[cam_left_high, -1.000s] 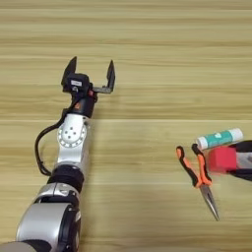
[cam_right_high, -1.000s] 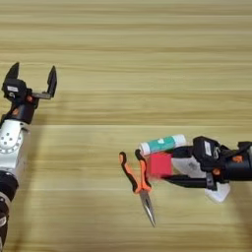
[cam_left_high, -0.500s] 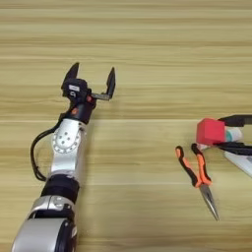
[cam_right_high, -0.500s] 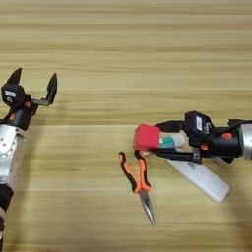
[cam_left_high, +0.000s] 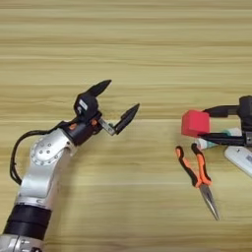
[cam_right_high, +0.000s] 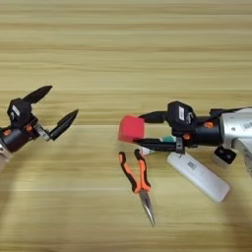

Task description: Move the objects on the table

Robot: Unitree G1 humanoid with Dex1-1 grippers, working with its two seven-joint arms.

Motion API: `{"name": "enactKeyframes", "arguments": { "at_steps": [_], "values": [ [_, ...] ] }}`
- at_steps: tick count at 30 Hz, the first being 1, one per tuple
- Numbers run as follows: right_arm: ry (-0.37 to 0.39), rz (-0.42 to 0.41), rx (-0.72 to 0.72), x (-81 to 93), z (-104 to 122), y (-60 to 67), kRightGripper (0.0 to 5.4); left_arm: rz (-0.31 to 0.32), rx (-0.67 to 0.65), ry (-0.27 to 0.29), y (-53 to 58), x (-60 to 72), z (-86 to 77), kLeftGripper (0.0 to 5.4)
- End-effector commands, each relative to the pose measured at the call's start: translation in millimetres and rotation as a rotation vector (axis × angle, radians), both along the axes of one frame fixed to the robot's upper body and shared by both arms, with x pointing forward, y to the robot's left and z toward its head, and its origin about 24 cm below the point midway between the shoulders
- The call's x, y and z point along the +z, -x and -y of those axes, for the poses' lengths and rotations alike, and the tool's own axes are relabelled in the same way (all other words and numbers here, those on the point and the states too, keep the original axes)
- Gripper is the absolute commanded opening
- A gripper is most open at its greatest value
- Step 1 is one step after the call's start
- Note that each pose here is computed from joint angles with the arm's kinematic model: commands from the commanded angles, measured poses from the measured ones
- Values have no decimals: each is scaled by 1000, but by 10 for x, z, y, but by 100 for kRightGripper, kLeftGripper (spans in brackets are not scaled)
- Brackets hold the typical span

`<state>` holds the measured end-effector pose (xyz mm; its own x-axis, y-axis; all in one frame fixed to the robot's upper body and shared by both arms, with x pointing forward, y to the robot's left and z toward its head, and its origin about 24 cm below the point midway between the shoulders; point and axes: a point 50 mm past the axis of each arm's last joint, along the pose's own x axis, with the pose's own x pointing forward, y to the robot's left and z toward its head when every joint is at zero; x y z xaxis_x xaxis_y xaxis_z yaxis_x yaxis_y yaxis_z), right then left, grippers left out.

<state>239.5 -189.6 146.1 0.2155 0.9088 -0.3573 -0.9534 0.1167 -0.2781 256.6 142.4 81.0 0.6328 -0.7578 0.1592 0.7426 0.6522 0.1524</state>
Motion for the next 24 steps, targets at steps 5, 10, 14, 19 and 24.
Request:
{"name": "enactKeyframes", "arguments": {
  "at_steps": [5,10,14,19,24],
  "values": [
    [104,2,72,102,-39,6,230,-6,-219,-44,153,123,59,540],
    [131,-11,107,102,-98,12,230,15,-328,-72,218,226,115,540],
    [154,-19,134,103,-151,12,230,27,-403,-89,253,275,200,540],
    [170,-19,153,130,-200,2,230,28,-488,-103,302,306,302,540],
    [183,-16,174,159,-247,-5,230,23,-538,-120,308,301,390,540]
  ]
}}
